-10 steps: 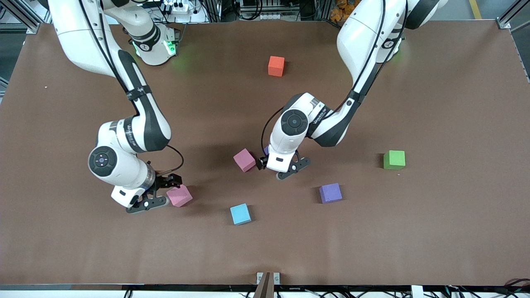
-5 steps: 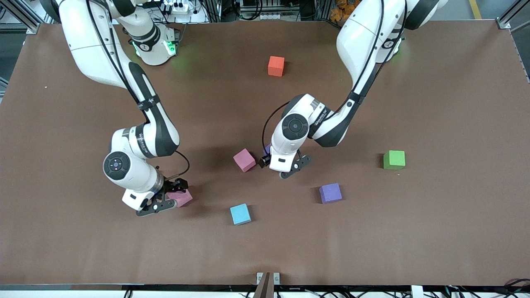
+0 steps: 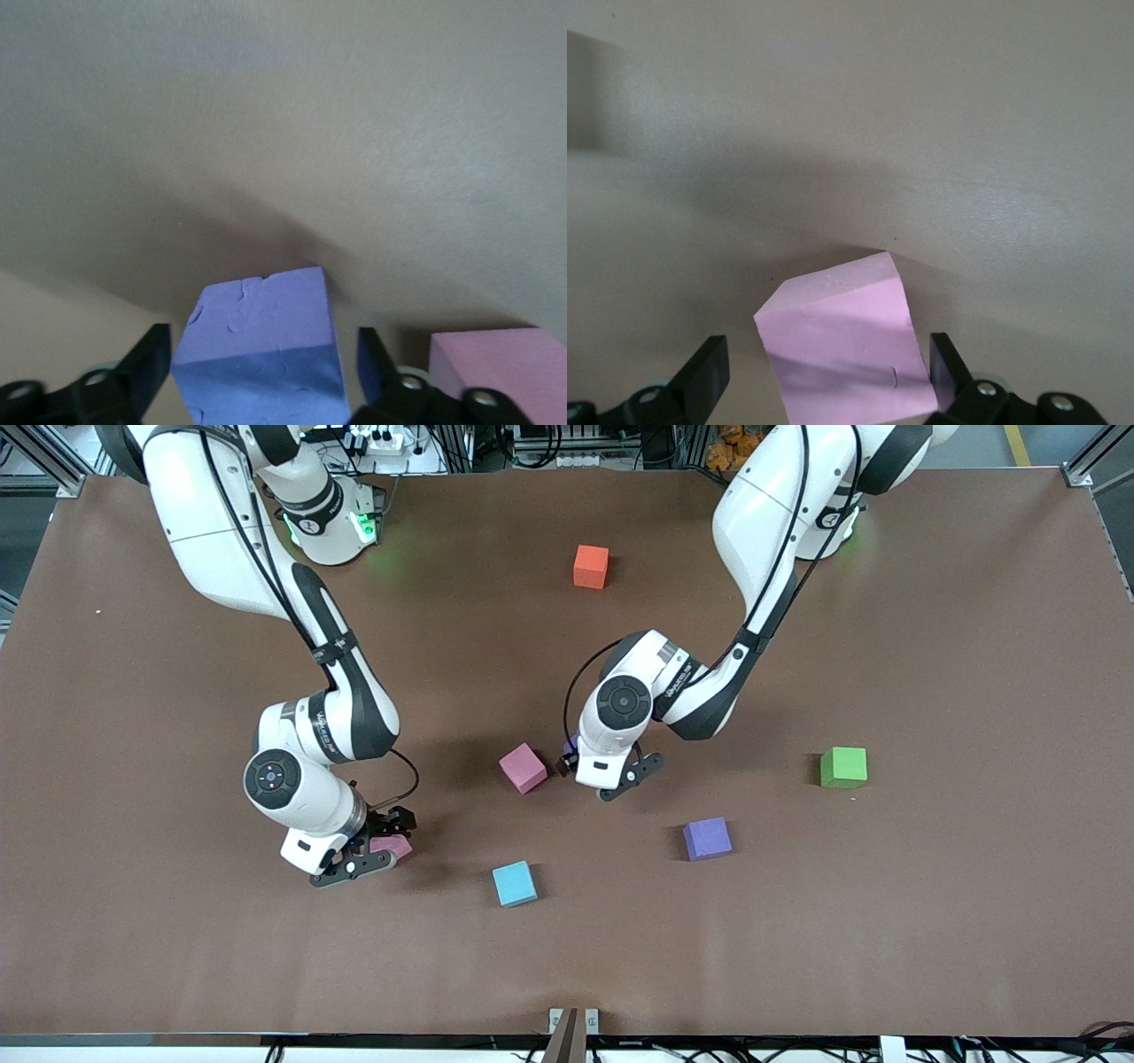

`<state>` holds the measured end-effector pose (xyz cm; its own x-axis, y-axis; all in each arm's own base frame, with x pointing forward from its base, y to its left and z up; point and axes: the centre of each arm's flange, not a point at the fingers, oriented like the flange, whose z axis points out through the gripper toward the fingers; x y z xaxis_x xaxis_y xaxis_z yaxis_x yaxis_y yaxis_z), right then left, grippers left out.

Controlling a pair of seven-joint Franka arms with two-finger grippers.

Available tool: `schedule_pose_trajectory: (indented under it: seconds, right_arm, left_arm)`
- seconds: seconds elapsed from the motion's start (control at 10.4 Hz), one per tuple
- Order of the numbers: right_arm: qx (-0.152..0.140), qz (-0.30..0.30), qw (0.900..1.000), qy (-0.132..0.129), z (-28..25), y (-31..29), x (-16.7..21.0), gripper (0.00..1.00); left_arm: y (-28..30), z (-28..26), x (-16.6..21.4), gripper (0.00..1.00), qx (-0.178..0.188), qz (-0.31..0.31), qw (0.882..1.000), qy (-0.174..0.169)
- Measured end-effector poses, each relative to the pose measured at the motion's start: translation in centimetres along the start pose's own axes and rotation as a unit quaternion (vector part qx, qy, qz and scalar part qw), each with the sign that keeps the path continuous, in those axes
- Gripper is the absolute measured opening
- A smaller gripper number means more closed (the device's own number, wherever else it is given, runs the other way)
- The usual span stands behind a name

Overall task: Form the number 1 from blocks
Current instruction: 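Grasp the pink cube with the right gripper while the left gripper grasps purple, then carry the pink cube with the right gripper while the left gripper carries purple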

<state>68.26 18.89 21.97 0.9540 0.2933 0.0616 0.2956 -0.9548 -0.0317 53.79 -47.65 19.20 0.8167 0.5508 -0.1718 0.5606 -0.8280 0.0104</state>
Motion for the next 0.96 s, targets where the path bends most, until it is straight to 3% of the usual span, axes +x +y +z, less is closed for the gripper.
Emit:
schedule_pose_trajectory:
  seconds: [0.1,0.19,0.48,0.67,0.96]
  right_arm:
    - [-0.001,-0.001,1.000,0.002,0.5,0.0,0.0,1.00]
    - [-0.001,-0.002,1.000,0.001,0.9,0.0,0.0,1.00]
    - [-0.007,-0.024,1.000,0.011,2.0,0.6,-0.6,0.98]
    - [-0.010,-0.024,1.000,0.009,2.4,1.3,-0.9,0.74]
    - [-0.007,0.012,1.000,0.010,1.1,1.4,-0.7,0.65]
  left_arm:
    - [0.0,0.3,-0.3,0.69,0.002,0.002,1.000,-0.001]
    - [0.2,0.3,-0.6,0.63,0.001,0.005,1.000,-0.003]
    - [0.1,-0.8,-3.7,0.63,0.003,0.072,0.997,-0.014]
    - [-1.9,-2.3,-7.8,0.63,0.023,0.136,0.990,-0.012]
    - [-6.1,-2.4,-14.9,0.61,0.061,0.209,0.976,-0.017]
